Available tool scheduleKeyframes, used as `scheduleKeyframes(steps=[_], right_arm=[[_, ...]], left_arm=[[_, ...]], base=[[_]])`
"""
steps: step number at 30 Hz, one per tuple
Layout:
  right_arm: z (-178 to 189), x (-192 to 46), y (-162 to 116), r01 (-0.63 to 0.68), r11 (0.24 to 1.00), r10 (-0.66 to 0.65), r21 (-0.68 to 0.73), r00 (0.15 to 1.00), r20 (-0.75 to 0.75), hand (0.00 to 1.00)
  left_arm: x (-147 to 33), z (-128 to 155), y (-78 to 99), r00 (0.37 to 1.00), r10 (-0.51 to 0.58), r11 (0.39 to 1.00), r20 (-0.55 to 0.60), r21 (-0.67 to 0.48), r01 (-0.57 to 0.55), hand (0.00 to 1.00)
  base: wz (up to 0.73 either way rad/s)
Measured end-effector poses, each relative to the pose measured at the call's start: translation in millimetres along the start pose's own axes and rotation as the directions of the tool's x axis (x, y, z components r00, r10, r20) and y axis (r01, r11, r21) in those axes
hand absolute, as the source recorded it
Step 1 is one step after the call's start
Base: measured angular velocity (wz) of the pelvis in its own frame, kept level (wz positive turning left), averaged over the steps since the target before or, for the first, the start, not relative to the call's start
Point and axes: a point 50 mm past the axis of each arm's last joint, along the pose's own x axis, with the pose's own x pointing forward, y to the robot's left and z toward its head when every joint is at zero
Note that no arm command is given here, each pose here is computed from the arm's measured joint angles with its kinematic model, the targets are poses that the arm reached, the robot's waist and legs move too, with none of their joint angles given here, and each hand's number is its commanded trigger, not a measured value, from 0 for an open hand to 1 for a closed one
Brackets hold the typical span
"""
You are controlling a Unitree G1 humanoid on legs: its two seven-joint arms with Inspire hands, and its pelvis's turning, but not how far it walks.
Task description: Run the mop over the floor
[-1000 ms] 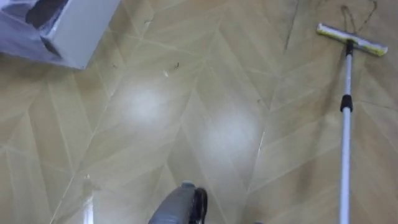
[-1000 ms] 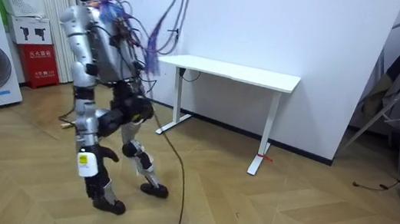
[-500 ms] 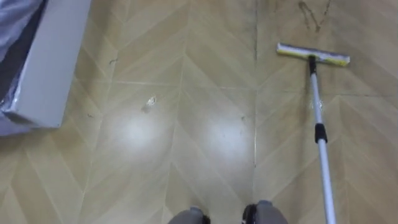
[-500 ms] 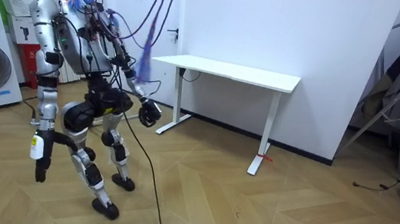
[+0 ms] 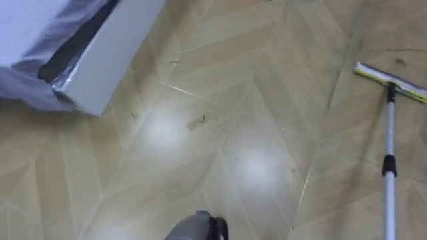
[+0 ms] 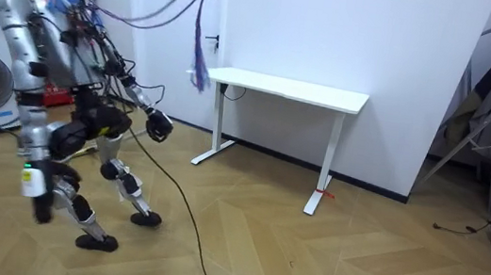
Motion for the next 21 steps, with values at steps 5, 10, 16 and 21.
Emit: scheduleKeyframes(steps=[5, 10, 16, 21], right_arm=[[22, -5, 13, 0.011, 0.999, -0.009, -0.051, 0.999, 0.039, 1.00], [97, -33, 18, 0.019, 0.999, -0.014, -0.032, 0.989, 0.146, 1.00], [188, -83, -6, 0.017, 0.999, -0.031, 0.034, 0.877, 0.479, 1.00], [144, -53, -7, -0.060, 0.993, 0.018, 0.100, 0.926, 0.378, 1.00]], left_arm=[[-0.3, 6, -5.0, 1.000, 0.003, 1.000, 0.020, -0.023, -0.003, 0.00], [0.4, 2, 4.0, 1.000, 0.021, 1.000, -0.015, -0.021, -0.022, 0.00], [0.6, -7, 29.5, 0.995, 0.079, 0.996, -0.060, 0.052, -0.075, 0.00], [-0.3, -11, 19.6, 0.998, 0.006, 0.997, -0.058, 0.080, -0.002, 0.00]], base=[[-1.03], [0.05], [0.63], [1.04]])
